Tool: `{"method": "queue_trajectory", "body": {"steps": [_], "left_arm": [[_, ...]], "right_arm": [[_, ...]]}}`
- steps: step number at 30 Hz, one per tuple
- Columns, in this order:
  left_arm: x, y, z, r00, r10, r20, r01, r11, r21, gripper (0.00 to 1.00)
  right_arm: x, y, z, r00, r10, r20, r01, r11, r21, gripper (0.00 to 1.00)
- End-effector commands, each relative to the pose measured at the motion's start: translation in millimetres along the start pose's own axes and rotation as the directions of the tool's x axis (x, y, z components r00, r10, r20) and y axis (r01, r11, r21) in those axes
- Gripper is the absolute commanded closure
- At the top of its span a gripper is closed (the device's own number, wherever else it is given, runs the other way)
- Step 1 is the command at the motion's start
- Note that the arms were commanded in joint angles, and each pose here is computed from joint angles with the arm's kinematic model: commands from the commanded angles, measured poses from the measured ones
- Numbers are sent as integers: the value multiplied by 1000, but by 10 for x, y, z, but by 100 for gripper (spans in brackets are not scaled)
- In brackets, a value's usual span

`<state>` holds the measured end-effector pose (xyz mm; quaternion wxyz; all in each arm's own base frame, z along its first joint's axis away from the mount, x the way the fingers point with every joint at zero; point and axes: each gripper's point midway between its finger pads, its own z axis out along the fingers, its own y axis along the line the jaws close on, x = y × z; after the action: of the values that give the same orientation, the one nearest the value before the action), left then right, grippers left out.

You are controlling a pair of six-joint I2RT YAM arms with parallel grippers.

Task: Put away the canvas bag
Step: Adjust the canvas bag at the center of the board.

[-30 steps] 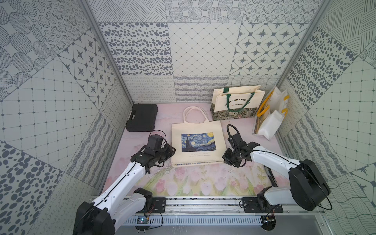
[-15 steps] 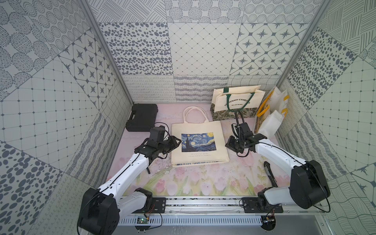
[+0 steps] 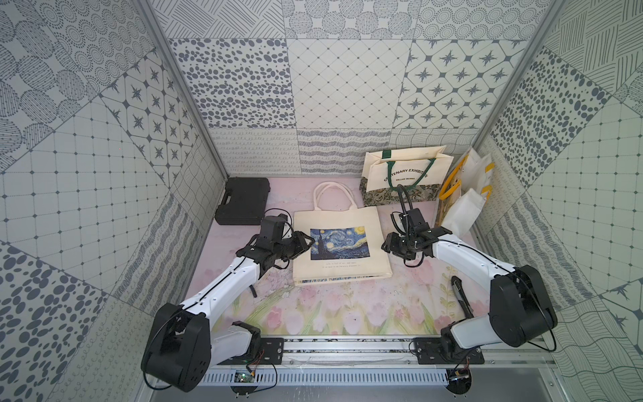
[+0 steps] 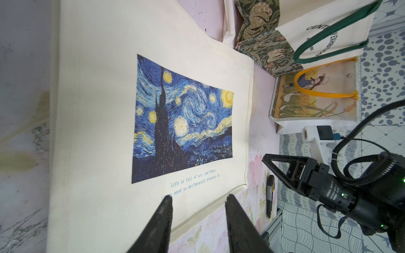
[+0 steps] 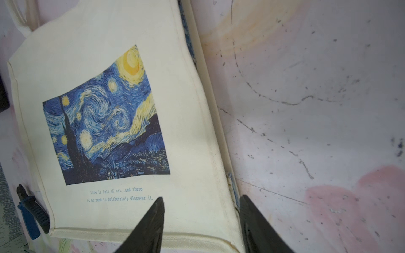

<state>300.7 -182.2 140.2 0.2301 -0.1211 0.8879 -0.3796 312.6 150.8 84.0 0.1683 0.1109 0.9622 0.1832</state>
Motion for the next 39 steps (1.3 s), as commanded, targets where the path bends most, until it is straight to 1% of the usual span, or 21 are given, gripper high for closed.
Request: {"method": "queue_trajectory", "body": {"steps": [1,4,12,15,17,21,24,26,31,35,39], "left_arm": [[-68,-125,58,1000,7,-4,-7,997,78,58],[-66,-95,102,1000,-16,-26,18,996,88,58],[-88,-30,92,998,-59,-19,60,991,116,58],[-82,-14,122,997,-69,-34,73,990,117,58],[-79,-12,140,996,-74,-45,79,990,118,58],[-70,-12,150,996,-73,-51,78,990,121,58],[-68,-6,150,996,-73,-50,78,990,120,58],[-69,4,154,996,-78,-51,84,990,114,58],[-59,16,163,995,-82,-57,87,990,111,58],[-59,27,167,995,-84,-56,90,990,106,58],[-53,29,189,994,-89,-67,96,990,106,58]], "right_arm": [[-68,129,50,1000,-24,-2,23,998,-55,42],[12,174,140,999,-18,-45,14,996,-86,42],[118,284,175,997,-29,-75,18,991,-135,42],[163,303,197,996,-27,-86,15,991,-136,42],[152,249,176,997,-15,-70,8,995,-101,42],[65,6,100,999,49,0,-49,998,32,41],[66,-110,129,997,78,-7,-77,991,106,40],[83,-119,166,996,79,-28,-76,990,119,41],[129,-3,304,994,56,-92,-50,997,62,42],[192,126,395,989,32,-146,-34,999,-10,42],[216,187,403,988,24,-153,-33,998,-56,44]]}}
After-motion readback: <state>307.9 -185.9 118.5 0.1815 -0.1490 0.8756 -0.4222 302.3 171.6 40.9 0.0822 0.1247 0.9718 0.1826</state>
